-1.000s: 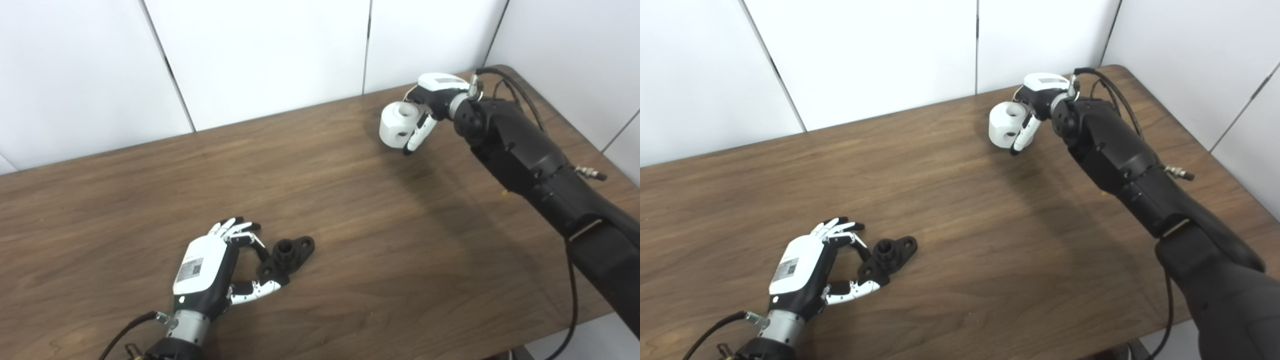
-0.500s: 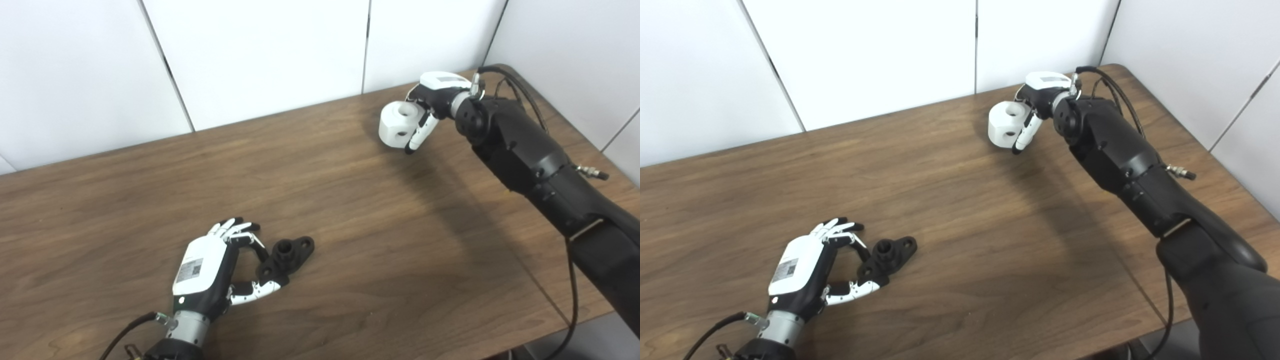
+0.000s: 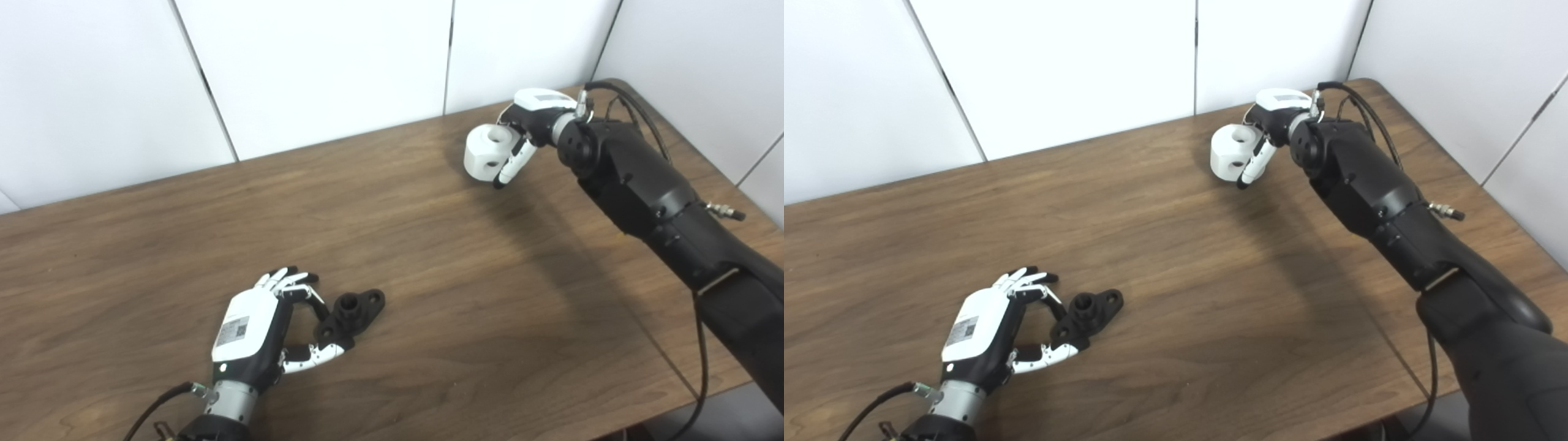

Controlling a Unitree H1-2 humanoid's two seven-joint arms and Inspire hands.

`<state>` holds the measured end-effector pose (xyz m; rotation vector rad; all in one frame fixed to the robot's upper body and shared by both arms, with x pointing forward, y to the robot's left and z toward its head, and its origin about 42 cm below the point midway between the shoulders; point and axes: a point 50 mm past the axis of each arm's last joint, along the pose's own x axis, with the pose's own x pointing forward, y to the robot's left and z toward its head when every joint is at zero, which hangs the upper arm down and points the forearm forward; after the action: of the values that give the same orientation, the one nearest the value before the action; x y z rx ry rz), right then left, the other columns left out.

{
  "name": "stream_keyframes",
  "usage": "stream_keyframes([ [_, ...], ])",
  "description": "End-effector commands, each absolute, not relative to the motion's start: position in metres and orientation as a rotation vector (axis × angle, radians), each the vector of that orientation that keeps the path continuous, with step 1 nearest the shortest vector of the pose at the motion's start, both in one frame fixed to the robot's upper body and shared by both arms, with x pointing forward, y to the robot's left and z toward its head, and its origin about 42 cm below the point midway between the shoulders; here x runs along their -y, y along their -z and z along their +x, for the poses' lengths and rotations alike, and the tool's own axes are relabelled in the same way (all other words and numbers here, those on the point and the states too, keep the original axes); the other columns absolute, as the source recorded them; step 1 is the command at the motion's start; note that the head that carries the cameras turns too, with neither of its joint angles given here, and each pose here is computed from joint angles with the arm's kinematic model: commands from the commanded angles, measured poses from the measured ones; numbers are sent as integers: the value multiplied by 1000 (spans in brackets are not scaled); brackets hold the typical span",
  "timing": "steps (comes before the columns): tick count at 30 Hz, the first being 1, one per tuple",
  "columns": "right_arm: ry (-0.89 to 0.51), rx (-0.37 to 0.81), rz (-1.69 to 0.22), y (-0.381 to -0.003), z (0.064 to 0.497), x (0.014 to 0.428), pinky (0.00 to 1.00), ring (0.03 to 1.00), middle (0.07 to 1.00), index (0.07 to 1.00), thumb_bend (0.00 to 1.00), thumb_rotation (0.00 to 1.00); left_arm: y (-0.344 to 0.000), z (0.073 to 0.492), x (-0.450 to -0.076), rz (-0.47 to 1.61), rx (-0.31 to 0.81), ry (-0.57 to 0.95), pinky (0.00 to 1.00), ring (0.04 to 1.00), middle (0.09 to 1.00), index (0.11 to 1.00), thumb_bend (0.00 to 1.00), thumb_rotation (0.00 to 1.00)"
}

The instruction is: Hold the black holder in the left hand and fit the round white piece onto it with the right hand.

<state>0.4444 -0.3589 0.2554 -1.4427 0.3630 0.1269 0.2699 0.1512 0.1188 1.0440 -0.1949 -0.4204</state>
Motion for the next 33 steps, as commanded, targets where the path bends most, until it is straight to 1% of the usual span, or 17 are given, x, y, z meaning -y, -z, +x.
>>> stream_keyframes([
  [1, -46, -271, -1476, -297, 455, 358, 692, 791, 734, 698, 932, 302, -69, 244, -165, 1143, -88, 571, 924, 909, 806, 486, 519, 56],
  [11, -40, -252, -1479, -294, 455, 355, 734, 825, 743, 735, 938, 293, -69, 244, -163, 1148, -91, 576, 926, 911, 809, 486, 520, 56],
  [26, -35, -219, -1469, -296, 458, 351, 736, 812, 726, 724, 945, 274, -69, 243, -161, 1145, -86, 578, 920, 913, 810, 486, 520, 56],
  [33, -41, -224, -1483, -297, 459, 348, 734, 813, 725, 728, 932, 285, -69, 243, -161, 1145, -82, 579, 921, 913, 808, 486, 520, 56],
])
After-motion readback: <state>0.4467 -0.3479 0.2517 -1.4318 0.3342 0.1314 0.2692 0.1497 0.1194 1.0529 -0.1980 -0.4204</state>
